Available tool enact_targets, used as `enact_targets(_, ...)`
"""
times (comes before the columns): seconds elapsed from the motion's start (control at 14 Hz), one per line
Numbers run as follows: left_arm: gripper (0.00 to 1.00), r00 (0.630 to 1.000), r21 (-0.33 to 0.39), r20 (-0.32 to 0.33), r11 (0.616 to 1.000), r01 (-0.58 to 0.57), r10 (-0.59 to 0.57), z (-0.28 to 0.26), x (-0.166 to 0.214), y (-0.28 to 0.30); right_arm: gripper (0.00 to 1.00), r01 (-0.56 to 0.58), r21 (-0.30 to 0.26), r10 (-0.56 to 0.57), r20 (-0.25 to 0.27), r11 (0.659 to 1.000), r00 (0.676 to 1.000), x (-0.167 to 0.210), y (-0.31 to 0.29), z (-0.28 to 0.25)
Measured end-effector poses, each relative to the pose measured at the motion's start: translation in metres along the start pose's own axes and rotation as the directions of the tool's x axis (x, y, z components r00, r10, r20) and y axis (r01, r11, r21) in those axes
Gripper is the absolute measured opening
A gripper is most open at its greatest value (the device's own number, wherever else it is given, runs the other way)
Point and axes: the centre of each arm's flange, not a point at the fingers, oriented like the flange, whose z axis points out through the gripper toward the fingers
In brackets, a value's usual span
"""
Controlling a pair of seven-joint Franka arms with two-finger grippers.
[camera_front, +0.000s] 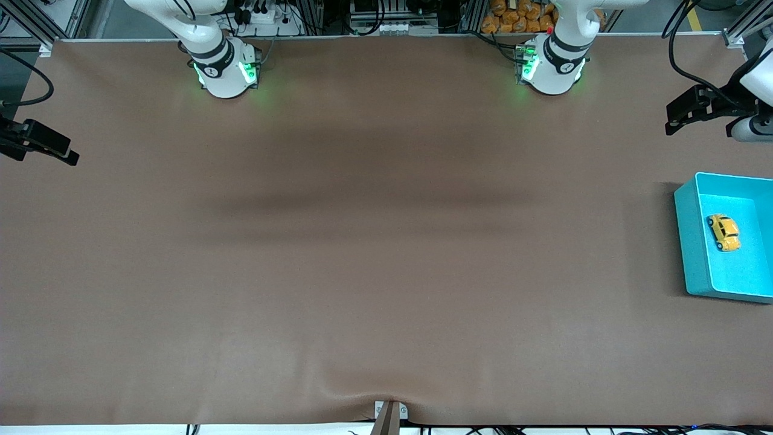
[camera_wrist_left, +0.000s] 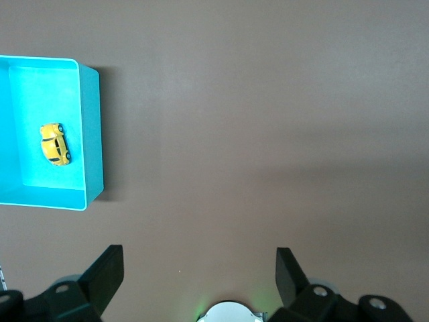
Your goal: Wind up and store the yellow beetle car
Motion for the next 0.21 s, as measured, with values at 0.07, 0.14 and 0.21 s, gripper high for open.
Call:
enact_targets(0.07,1.00,1.000,0.000,0.000,1.000,0.001,-0.001,0.0000,0.0000,-0.0007,1.00,0.000,0.000,0.000,0.000,1.000,1.000,0.0000,0.0000,0.0000)
enact_targets(0.14,1.00,1.000,0.000,0.000,1.000,0.002,-0.002,0.0000,0.0000,-0.0011,1.00,0.000,0.000,0.000,0.000,1.000,1.000,0.0000,0.0000,0.0000)
enact_targets(0.21,1.00,1.000,0.000,0.000,1.000,0.002,-0.002,0.0001,0.0000,-0.0013,1.00,0.000,0.000,0.000,0.000,1.000,1.000,0.0001,0.0000,0.0001)
